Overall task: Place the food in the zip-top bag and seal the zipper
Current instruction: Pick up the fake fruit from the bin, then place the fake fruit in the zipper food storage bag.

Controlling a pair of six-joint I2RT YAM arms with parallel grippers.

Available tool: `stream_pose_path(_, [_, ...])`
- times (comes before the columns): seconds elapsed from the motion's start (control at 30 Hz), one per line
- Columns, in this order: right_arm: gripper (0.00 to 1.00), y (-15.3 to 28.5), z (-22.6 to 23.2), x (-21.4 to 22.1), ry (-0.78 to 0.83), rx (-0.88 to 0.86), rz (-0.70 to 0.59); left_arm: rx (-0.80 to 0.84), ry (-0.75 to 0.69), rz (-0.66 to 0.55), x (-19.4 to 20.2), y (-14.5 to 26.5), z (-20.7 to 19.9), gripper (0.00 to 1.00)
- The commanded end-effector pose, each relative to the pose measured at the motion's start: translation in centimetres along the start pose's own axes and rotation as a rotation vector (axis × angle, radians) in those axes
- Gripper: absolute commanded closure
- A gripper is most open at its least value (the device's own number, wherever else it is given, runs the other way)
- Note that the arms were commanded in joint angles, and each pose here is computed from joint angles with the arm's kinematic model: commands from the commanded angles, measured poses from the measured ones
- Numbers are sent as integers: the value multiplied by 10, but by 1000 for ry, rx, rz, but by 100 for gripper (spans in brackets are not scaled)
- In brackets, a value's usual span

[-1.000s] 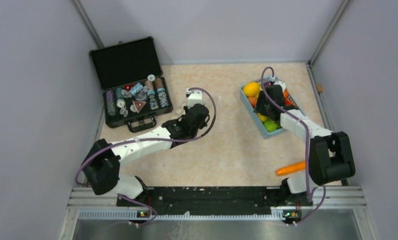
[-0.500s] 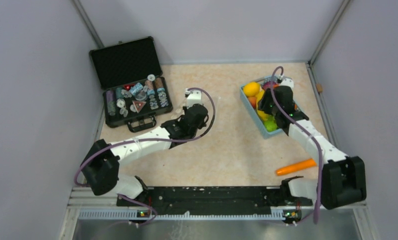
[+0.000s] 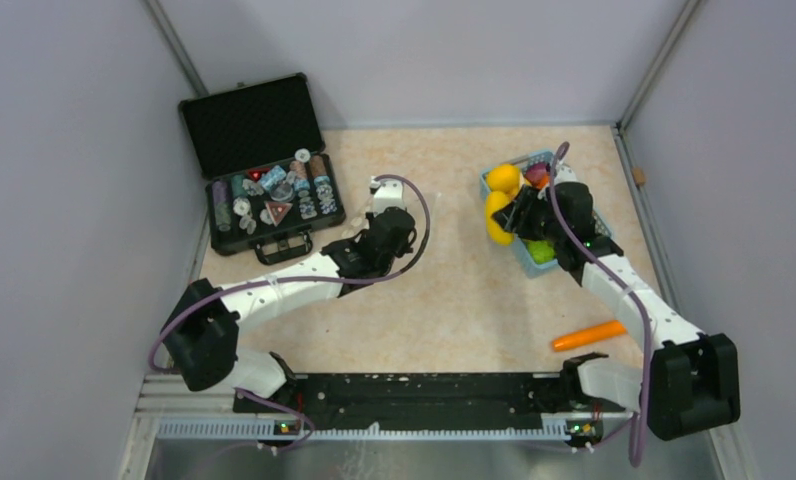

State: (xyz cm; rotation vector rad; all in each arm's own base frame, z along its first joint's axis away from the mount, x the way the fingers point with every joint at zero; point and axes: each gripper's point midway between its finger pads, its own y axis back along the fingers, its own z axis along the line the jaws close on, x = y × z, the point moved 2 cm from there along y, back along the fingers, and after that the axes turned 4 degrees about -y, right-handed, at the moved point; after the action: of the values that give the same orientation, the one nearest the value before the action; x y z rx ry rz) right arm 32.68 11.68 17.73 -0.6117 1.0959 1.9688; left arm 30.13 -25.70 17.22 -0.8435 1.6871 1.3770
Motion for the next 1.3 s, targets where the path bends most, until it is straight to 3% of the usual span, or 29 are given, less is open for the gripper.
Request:
stream_pose_path(0.0, [86, 14, 44, -4, -67, -259, -8, 25, 46, -42, -13, 3, -3, 100])
stream_pose_path(0.33, [84, 20, 94, 24, -137, -613, 198, 37, 58, -35, -11, 1, -7, 100])
stream_pose_path(0.5, [83, 5, 108, 58, -80, -612, 337, 52, 75, -32, -11, 1, -10, 100])
stream_pose_path(0.67, [83, 2, 118, 69, -200, -713, 377, 64, 70, -25, -9, -1, -13, 100])
stream_pose_path(0.93, [82, -13, 116, 84, -225, -676, 456, 128, 34, -21, -8, -1, -22, 100])
stream_pose_path(1.1, [81, -32, 96, 83, -229, -494, 405, 260, -38, 0, -4, 1, -43, 100])
stream_pose_path(1.27, [80, -40, 99, 81, -284, -487, 392, 355, -14, 44, 6, 1, -63, 100])
